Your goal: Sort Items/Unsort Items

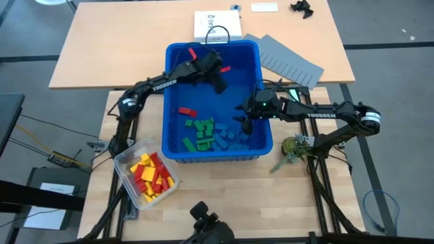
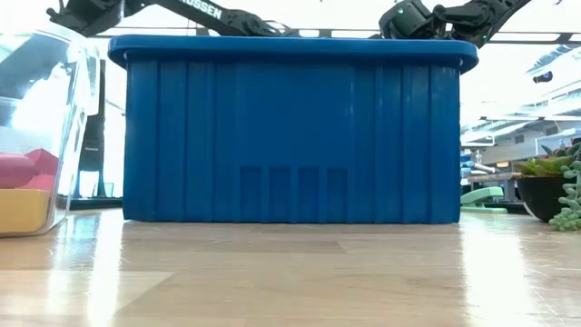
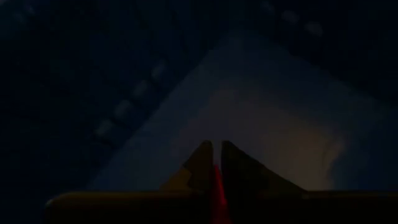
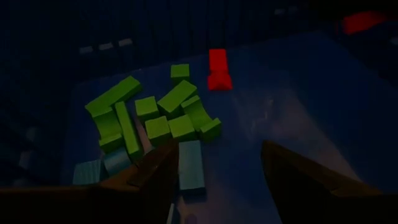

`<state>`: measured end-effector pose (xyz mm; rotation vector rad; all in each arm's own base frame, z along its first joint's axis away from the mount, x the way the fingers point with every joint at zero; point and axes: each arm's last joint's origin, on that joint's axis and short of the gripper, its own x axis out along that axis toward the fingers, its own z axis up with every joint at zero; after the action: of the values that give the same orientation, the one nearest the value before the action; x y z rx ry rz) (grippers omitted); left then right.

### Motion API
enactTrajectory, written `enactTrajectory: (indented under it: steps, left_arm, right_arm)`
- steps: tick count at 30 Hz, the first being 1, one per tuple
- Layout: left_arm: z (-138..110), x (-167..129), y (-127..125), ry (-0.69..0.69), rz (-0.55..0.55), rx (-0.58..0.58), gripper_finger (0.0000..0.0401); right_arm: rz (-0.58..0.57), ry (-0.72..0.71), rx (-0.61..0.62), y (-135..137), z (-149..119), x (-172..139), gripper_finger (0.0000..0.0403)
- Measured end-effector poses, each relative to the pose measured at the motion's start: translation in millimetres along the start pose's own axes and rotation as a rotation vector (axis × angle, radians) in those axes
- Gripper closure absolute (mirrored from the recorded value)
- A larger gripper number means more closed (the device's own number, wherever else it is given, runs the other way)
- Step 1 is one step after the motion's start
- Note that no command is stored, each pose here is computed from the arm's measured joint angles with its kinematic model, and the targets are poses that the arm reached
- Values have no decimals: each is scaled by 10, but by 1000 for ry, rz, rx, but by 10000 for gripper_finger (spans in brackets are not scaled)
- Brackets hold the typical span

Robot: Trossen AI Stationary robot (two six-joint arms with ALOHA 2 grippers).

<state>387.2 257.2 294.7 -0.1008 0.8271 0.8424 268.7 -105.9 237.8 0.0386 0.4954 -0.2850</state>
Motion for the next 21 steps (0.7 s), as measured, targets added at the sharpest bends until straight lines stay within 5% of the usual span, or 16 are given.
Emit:
enactTrajectory:
  steps: [6,21]
  left_arm:
    - [12,66,88,-16,-49,-84,342]
    - [-226,229,21,89,-169,-50,207]
  right_arm:
    - [-3,-16,11,-1,14,0,174]
    - [-2,-20,29,-3,17,1,174]
